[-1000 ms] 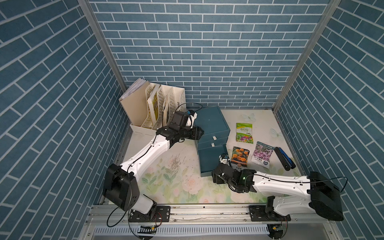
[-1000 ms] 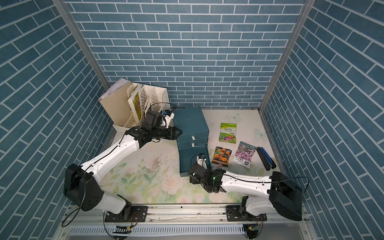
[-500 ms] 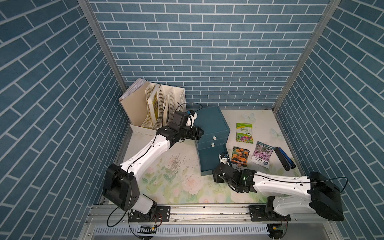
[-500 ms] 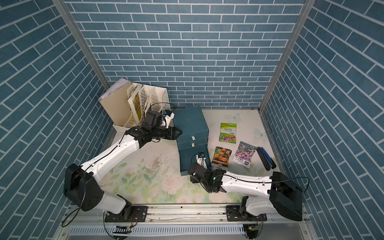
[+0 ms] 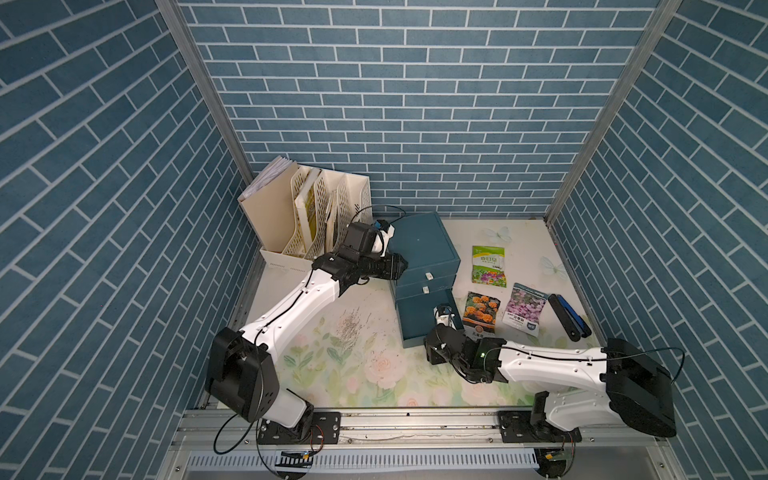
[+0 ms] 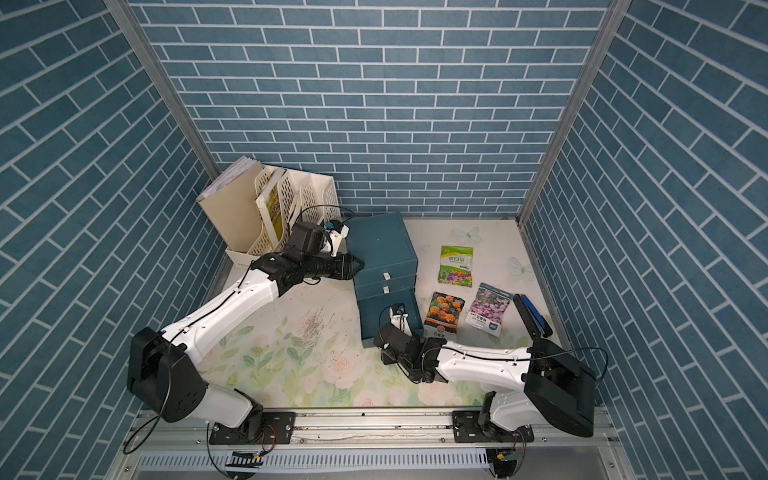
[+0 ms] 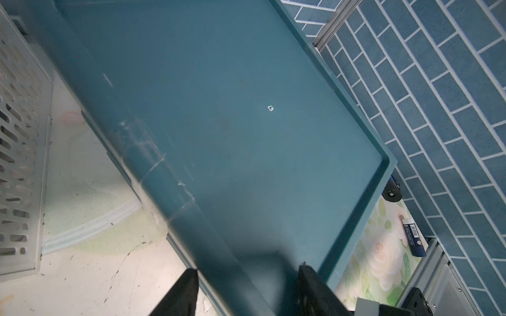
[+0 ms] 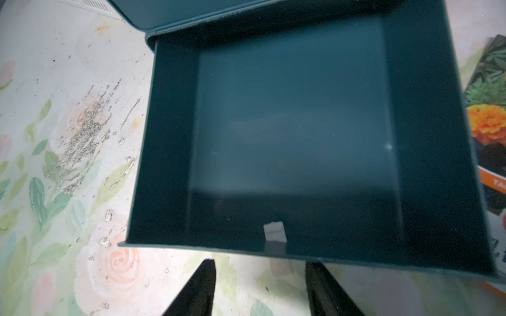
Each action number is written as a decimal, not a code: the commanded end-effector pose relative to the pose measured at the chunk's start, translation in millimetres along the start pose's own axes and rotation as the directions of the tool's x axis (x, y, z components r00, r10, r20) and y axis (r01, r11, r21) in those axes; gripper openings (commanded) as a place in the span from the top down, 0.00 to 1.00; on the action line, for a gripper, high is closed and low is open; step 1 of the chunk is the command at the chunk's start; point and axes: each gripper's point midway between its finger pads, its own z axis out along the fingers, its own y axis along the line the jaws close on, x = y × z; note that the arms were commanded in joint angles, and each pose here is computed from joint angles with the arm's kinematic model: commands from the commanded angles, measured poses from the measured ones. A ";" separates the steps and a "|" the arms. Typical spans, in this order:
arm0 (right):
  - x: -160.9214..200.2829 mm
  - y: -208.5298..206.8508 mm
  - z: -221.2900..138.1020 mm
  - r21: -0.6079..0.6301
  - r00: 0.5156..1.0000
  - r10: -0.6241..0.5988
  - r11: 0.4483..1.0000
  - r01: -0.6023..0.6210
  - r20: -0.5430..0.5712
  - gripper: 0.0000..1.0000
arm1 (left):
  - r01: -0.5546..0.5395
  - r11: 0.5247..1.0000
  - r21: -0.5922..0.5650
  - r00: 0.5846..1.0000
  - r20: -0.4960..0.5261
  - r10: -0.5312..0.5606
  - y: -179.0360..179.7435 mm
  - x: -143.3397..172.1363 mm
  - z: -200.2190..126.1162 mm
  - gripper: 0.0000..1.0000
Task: Take the seed bags out of the drawer
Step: Close the drawer in the storage box.
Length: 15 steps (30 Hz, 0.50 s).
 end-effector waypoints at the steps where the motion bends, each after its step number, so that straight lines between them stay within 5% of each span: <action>1: -13.9 -1.6 5.1 0.014 0.998 -0.035 0.999 0.034 0.045 0.45 | 0.012 0.998 -0.067 0.978 -0.208 -0.026 20.0 56.7 7.9 0.38; 15: -46.0 0.7 22.9 -0.005 0.993 -0.070 0.997 0.071 0.097 0.50 | 0.012 0.998 -0.065 0.977 -0.212 -0.025 19.4 55.9 8.2 0.38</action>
